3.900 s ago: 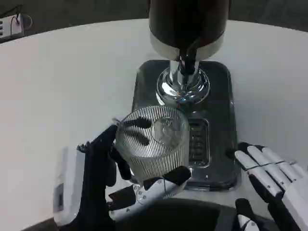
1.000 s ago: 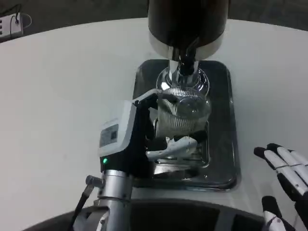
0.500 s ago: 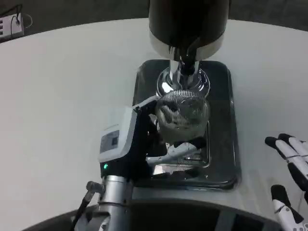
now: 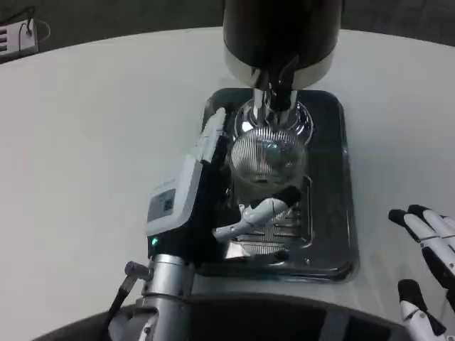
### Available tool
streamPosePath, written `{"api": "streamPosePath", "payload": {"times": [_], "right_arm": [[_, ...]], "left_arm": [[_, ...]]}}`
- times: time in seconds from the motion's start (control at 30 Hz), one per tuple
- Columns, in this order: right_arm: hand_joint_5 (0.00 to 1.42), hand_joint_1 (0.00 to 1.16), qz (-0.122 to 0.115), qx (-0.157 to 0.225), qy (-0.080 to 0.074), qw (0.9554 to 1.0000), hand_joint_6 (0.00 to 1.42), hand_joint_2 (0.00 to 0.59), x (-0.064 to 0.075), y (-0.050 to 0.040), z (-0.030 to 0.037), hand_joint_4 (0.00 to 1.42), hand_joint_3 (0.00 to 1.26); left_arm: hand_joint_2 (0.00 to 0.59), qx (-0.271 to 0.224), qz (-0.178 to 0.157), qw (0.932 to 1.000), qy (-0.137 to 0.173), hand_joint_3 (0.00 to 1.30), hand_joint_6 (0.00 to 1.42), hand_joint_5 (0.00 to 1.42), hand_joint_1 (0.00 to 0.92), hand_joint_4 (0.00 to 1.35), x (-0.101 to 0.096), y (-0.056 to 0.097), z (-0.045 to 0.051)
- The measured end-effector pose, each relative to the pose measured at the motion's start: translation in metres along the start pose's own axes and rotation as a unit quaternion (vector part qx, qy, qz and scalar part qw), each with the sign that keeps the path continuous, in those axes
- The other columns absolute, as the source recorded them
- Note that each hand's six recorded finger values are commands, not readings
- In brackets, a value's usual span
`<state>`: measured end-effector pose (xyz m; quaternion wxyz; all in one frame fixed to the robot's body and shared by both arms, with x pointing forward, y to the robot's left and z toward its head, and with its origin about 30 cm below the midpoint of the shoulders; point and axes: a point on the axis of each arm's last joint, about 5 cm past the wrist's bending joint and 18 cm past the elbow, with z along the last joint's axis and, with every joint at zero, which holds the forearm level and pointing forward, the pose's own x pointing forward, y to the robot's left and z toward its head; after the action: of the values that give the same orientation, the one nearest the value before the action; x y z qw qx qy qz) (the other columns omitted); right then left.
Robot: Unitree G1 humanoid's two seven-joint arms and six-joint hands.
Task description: Grasp the cup under the faucet to collect the drink, then remove the cup.
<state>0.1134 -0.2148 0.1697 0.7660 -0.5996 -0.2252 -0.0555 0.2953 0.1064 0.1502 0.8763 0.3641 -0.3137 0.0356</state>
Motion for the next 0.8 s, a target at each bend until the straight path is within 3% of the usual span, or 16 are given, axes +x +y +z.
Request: {"api": "streamPosePath", "payload": {"times": [0.13, 0.27, 0.47, 0.67, 0.8], "right_arm": [[0.12, 0.08, 0.001, 0.001, 0.000, 1.0000, 0.23, 0.586, 0.000, 0.0004, 0.0003, 0.09, 0.13], [0.12, 0.08, 0.003, 0.002, -0.001, 1.0000, 0.23, 0.586, -0.001, 0.0008, 0.0005, 0.09, 0.13], [0.12, 0.08, 0.006, 0.006, -0.003, 1.0000, 0.23, 0.586, -0.002, 0.0018, 0.0016, 0.09, 0.13], [0.12, 0.08, 0.012, 0.007, -0.003, 0.9999, 0.23, 0.586, -0.004, 0.0022, 0.0020, 0.09, 0.13], [0.12, 0.08, 0.014, 0.010, -0.006, 0.9998, 0.23, 0.586, -0.005, 0.0027, 0.0033, 0.09, 0.13]], "left_arm": [[0.010, -0.027, 0.011, 0.9996, 0.005, 0.01, 0.19, 0.18, 0.006, 0.00, -0.007, 0.003, 0.0012], [0.015, -0.053, 0.024, 0.9982, 0.016, 0.02, 0.17, 0.18, 0.000, 0.00, -0.022, 0.007, 0.0023], [0.091, -0.084, 0.065, 0.9940, 0.027, 0.07, 0.17, 0.19, 0.000, 0.00, -0.035, 0.020, 0.0051], [0.117, -0.138, 0.112, 0.9841, 0.000, 0.07, 0.12, 0.17, 0.000, 0.00, -0.039, 0.037, 0.0228], [0.123, -0.149, 0.117, 0.9815, -0.031, 0.06, 0.11, 0.17, 0.000, 0.00, -0.036, 0.047, 0.0348]]}}
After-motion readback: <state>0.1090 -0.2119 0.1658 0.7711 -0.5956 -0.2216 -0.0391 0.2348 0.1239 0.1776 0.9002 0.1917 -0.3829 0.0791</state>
